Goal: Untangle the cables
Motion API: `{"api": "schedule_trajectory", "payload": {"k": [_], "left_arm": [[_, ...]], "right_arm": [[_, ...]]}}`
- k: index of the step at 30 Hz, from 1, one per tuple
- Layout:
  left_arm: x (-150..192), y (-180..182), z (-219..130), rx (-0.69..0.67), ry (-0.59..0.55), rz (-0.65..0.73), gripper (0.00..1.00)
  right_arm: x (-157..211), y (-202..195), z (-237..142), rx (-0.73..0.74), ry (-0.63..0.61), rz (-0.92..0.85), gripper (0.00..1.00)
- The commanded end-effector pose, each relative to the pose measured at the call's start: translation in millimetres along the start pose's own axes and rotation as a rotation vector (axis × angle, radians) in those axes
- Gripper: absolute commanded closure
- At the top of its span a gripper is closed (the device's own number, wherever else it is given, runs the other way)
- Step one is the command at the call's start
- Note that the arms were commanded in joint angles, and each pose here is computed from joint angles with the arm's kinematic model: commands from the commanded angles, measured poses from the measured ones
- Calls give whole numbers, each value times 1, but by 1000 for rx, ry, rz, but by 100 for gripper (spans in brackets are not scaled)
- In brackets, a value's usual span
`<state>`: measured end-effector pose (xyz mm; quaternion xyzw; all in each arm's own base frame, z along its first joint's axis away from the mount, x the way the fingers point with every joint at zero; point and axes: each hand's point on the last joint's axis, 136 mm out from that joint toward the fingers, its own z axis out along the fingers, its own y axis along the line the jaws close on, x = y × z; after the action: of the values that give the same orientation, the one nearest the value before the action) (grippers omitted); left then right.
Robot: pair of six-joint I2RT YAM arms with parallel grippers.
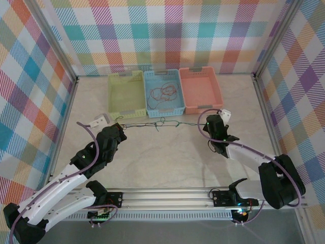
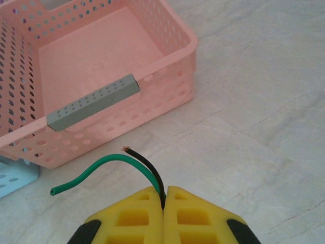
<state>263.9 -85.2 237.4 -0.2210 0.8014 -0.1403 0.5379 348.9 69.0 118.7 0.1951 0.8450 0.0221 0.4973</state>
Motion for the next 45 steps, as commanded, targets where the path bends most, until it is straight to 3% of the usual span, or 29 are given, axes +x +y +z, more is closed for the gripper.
{"api": "schedule_trajectory", "payload": {"k": [1, 7, 11, 14, 18, 20, 24, 31, 37, 45], "left_arm": [[-13, 18, -4, -74, -83, -11, 100], [5, -6, 9, 9, 7, 38, 100], [18, -23, 13, 77, 76, 87, 100], [18, -37, 12, 150, 76, 86, 100], [21, -45, 11, 203, 90, 97, 100], [22, -49, 11, 219, 97, 103, 100], [26, -54, 12, 240, 114, 109, 100], [31, -58, 14, 250, 138, 118, 100], [35, -61, 16, 254, 155, 126, 100], [39, -62, 19, 254, 172, 137, 100]], "right_arm": [[-3, -33, 1, 120, -39, 7, 100], [-1, 4, 2, -66, 14, -61, 100], [4, 26, 0, -179, 52, -94, 95], [6, 38, -3, -246, 75, -109, 85], [1, 48, -8, -307, 48, -103, 62], [0, 50, -10, -324, 38, -101, 58], [1, 69, -18, -434, 36, -130, 57], [4, 83, -23, -490, 35, -180, 56], [14, 84, -15, -467, 93, -204, 56], [42, 125, -21, -638, 200, -332, 57]]}}
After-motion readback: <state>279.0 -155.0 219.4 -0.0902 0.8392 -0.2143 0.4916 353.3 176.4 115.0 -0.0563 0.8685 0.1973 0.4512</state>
